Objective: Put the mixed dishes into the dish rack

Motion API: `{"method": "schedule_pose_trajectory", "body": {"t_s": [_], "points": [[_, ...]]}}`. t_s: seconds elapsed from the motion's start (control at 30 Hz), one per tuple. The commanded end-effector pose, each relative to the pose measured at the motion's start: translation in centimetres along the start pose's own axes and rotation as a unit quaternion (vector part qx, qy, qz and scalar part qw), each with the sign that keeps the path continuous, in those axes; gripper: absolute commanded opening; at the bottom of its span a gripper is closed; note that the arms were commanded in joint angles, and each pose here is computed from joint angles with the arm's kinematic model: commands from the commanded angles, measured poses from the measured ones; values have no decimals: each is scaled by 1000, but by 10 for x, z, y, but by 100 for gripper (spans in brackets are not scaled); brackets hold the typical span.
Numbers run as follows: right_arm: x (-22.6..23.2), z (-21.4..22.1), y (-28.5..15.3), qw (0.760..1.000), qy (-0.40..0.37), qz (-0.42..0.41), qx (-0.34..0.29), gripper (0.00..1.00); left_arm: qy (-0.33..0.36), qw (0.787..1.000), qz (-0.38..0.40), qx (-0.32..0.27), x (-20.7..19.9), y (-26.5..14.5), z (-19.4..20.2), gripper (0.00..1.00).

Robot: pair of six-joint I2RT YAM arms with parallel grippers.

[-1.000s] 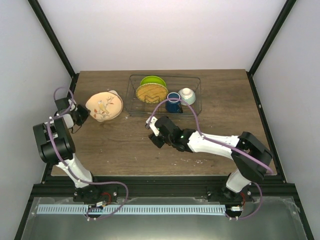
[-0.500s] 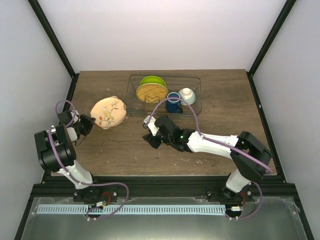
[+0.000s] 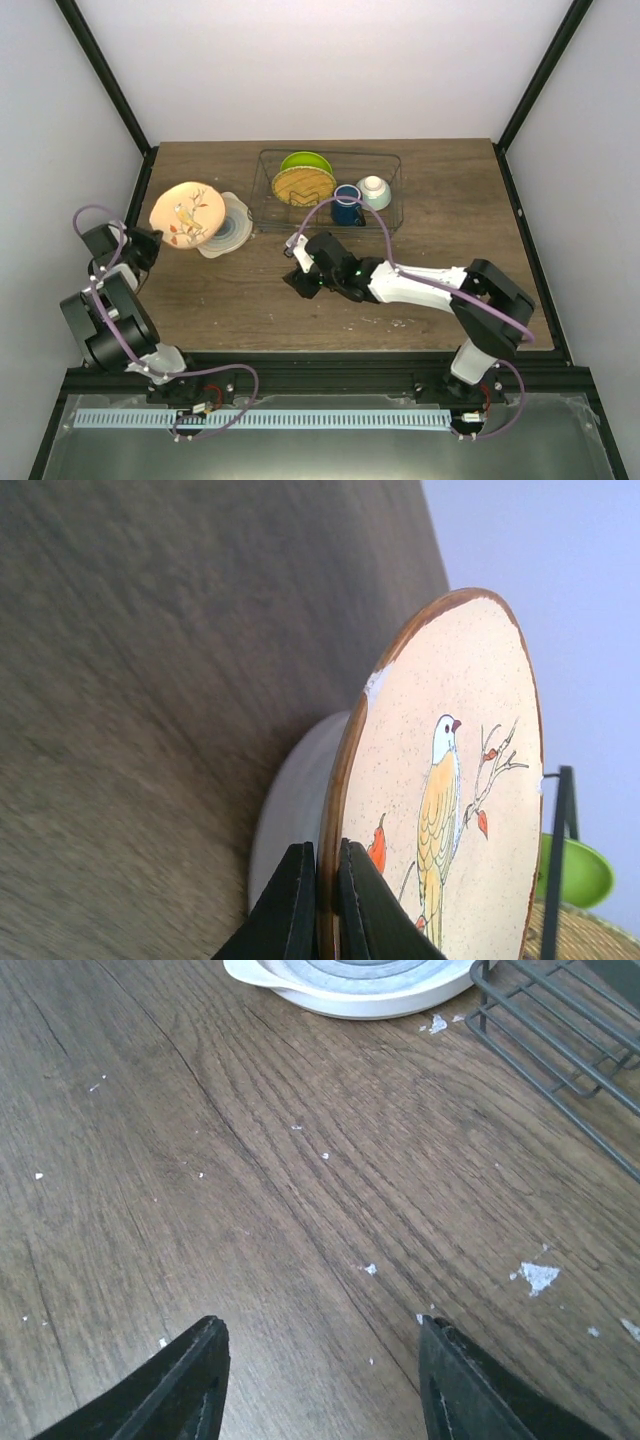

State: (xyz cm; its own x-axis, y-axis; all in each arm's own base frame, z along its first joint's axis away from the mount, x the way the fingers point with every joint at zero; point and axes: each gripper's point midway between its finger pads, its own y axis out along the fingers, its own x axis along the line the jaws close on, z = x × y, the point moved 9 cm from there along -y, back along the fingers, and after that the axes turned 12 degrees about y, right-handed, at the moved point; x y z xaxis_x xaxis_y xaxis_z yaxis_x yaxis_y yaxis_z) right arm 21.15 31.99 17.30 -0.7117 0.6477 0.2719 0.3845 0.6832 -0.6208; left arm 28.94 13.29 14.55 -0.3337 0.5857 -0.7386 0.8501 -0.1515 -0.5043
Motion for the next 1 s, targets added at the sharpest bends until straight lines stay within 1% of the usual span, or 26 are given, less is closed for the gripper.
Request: {"method": "schedule_pose_trajectory", "body": {"t_s": [0.0, 0.03, 0.2, 0.3, 0.43, 0.53, 0.67, 0.97], "points": [[10, -20, 8, 1000, 17, -10, -7, 58, 44, 995, 88, -25, -43, -20, -17, 0], [11, -24, 10, 1000, 22, -12, -6, 62, 48, 994, 91, -26, -46, -24, -16, 0], [0, -45, 8, 996, 70, -54, -20, 76, 69, 992, 103, -29, -64, -43, -11, 0], [-11, -56, 3, 992, 93, -81, -28, 81, 84, 990, 113, -27, -76, -53, -7, 0], [-24, -70, -4, 989, 104, -103, -39, 83, 108, 985, 134, -8, -99, -59, 7, 0], [-35, -81, -11, 982, 120, -137, -47, 83, 131, 981, 142, 8, -115, -59, 24, 0], [-45, -92, -20, 973, 134, -175, -60, 83, 149, 977, 152, 29, -127, -59, 42, 0], [-53, -108, -23, 967, 134, -208, -65, 82, 179, 970, 157, 52, -136, -63, 64, 0]]}}
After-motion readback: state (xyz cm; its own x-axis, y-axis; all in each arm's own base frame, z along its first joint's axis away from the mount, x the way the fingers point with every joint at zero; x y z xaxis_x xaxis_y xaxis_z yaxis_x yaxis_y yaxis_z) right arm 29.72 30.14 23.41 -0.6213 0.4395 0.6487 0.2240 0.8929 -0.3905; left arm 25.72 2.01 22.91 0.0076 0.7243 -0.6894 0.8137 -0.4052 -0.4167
